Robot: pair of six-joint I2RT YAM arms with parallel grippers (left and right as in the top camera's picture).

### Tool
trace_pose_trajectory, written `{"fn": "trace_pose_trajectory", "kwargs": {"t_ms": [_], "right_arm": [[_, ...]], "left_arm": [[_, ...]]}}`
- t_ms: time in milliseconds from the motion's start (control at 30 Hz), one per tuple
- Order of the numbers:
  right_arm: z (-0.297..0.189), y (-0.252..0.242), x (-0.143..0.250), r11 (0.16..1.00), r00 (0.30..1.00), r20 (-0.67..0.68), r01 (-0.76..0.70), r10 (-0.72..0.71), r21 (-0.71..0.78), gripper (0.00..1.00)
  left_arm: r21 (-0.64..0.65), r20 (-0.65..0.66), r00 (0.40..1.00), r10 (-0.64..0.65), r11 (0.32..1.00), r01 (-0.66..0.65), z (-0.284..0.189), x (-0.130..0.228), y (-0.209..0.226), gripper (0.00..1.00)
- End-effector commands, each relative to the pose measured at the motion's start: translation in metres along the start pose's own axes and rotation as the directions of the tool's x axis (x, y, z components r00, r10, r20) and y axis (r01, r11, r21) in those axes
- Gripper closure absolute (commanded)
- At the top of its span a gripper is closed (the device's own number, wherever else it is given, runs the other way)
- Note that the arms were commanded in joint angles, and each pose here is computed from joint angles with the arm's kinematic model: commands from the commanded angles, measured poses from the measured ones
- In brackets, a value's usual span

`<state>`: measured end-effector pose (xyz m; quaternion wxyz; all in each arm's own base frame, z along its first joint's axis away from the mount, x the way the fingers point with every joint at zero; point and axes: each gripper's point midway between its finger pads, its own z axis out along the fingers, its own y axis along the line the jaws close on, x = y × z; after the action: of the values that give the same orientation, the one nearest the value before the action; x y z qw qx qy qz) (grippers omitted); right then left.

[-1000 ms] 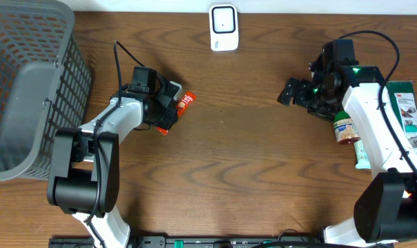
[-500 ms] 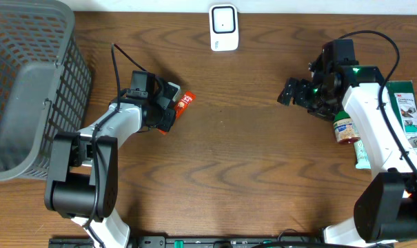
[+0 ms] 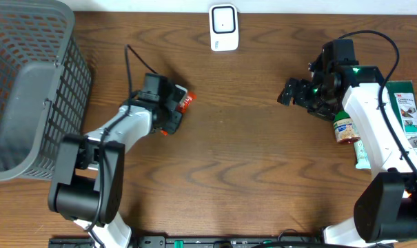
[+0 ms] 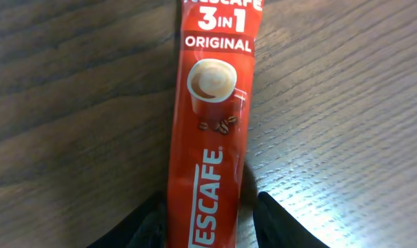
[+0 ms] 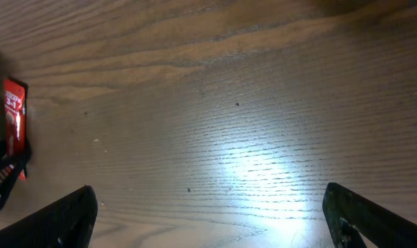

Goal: Scan the item barcode
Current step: 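Lower the left gripper onto the red Nescafé stick and close it, then lift the Nescafé stick upright with the left gripper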

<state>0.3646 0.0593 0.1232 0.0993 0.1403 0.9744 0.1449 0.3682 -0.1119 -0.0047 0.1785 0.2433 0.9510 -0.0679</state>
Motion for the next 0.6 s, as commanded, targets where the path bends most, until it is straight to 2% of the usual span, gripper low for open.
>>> {"fn": "trace_pose_trajectory", "kwargs": {"t_ms": [0, 100, 267, 333, 367, 467, 567], "right_arm": [[-0.002, -0.006, -0.003, 1.000, 1.000, 0.010, 0.003, -0.003, 0.010, 0.01], [-0.002, -0.006, -0.003, 1.000, 1.000, 0.010, 0.003, -0.003, 0.010, 0.01], [-0.002, -0.006, -0.002, 1.000, 1.000, 0.005, 0.011, -0.011, 0.012, 0.01], [-0.002, -0.006, -0.001, 1.000, 1.000, 0.003, 0.017, -0.017, 0.013, 0.01], [-0.002, -0.006, -0.001, 1.000, 1.000, 0.003, 0.017, -0.017, 0.013, 0.01], [-0.002, -0.006, -0.001, 1.000, 1.000, 0.002, 0.016, -0.016, 0.013, 0.01], [-0.002, -0.007, -0.001, 1.000, 1.000, 0.003, 0.019, -0.019, 0.015, 0.01]], "left_arm": [[-0.081, -0.229, 0.973, -0.029, 0.997, 0.011, 0.029, 0.071, 0.000, 0.63], [-0.079, -0.227, 0.974, -0.027, 0.997, 0.010, 0.029, 0.071, -0.001, 0.89], [-0.066, -0.236, 0.969, -0.066, 0.996, 0.052, 0.029, 0.074, -0.005, 0.86], [-0.045, -0.228, 0.967, -0.109, 0.994, 0.102, 0.030, 0.072, -0.011, 0.93], [-0.032, -0.223, 0.967, -0.123, 0.992, 0.118, 0.029, 0.070, -0.013, 0.93], [-0.019, -0.195, 0.972, -0.128, 0.992, 0.127, 0.021, 0.058, -0.013, 0.93], [0.072, -0.159, 0.974, -0.161, 0.982, 0.174, 0.007, 0.039, -0.017, 0.93]]}}
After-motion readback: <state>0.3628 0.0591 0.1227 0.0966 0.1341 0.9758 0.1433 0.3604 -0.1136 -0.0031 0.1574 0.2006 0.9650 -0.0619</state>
